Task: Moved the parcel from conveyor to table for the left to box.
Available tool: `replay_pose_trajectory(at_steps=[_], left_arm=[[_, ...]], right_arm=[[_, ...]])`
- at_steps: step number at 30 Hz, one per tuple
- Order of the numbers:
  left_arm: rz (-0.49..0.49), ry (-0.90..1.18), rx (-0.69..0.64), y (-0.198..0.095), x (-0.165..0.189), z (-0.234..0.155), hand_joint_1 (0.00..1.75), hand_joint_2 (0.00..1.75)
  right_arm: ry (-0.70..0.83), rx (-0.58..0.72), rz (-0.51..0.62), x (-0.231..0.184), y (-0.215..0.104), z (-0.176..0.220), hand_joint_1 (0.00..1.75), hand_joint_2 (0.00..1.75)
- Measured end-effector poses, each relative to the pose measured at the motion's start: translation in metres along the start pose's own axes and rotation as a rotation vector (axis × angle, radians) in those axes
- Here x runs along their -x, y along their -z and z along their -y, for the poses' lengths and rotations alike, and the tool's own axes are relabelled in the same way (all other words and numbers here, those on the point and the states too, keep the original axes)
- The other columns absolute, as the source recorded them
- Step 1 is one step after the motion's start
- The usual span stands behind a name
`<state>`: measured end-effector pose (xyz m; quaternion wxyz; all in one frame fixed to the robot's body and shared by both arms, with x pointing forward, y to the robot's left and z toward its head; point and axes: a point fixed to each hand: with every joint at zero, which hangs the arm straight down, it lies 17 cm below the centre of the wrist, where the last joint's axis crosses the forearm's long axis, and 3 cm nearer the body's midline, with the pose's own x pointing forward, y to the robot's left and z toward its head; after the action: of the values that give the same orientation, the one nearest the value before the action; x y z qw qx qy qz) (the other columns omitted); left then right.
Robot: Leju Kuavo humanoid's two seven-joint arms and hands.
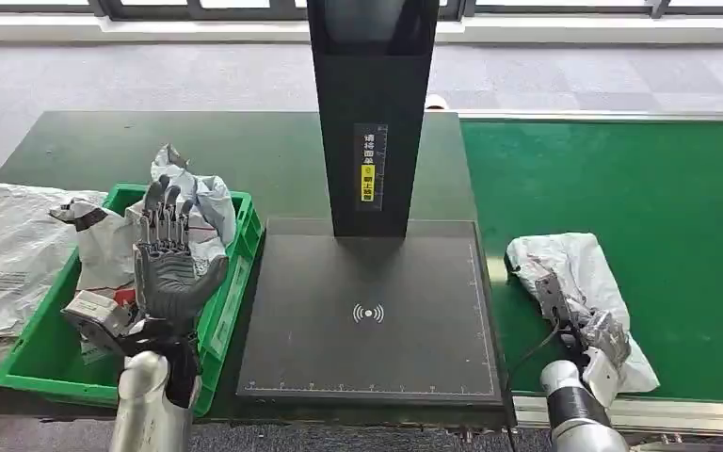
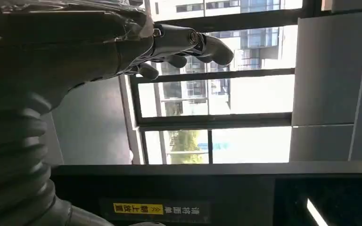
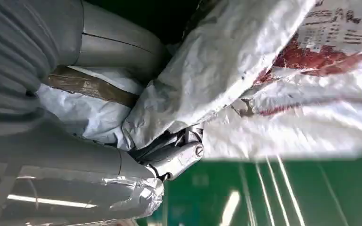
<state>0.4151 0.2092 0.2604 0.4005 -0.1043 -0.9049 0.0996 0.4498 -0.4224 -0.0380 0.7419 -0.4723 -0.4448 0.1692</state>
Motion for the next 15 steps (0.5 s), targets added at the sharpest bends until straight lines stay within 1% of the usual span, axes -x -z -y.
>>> replay_pose_trajectory(at_steps=[3, 4, 7, 9, 11, 15], left_arm=[[0.000, 0.000, 0.001, 0.000, 0.000, 0.000, 0.00, 1.75], [0.000, 0.000, 0.001, 0.000, 0.000, 0.000, 0.00, 1.75], [-0.004, 0.002, 0.003, 0.000, 0.002, 0.001, 0.00, 1.75], [-0.007, 0.001, 0.002, -0.001, 0.003, 0.000, 0.00, 1.75], [-0.009, -0.002, 0.000, -0.001, 0.003, 0.000, 0.00, 1.75], [-0.013, -0.003, -0.002, -0.002, 0.005, -0.001, 0.00, 1.75]], right_arm=[[0.002, 0.179, 0.180, -0.040, -0.013, 0.035, 1.75, 1.75], [0.012, 0.250, 0.266, -0.067, -0.022, 0.052, 1.75, 1.75], [0.047, 0.361, 0.439, -0.125, -0.061, 0.081, 1.75, 1.75], [0.084, 0.427, 0.528, -0.157, -0.090, 0.103, 1.75, 1.75], [0.092, 0.492, 0.615, -0.190, -0.110, 0.127, 1.75, 1.75], [0.087, 0.581, 0.736, -0.231, -0.142, 0.159, 1.75, 1.75]])
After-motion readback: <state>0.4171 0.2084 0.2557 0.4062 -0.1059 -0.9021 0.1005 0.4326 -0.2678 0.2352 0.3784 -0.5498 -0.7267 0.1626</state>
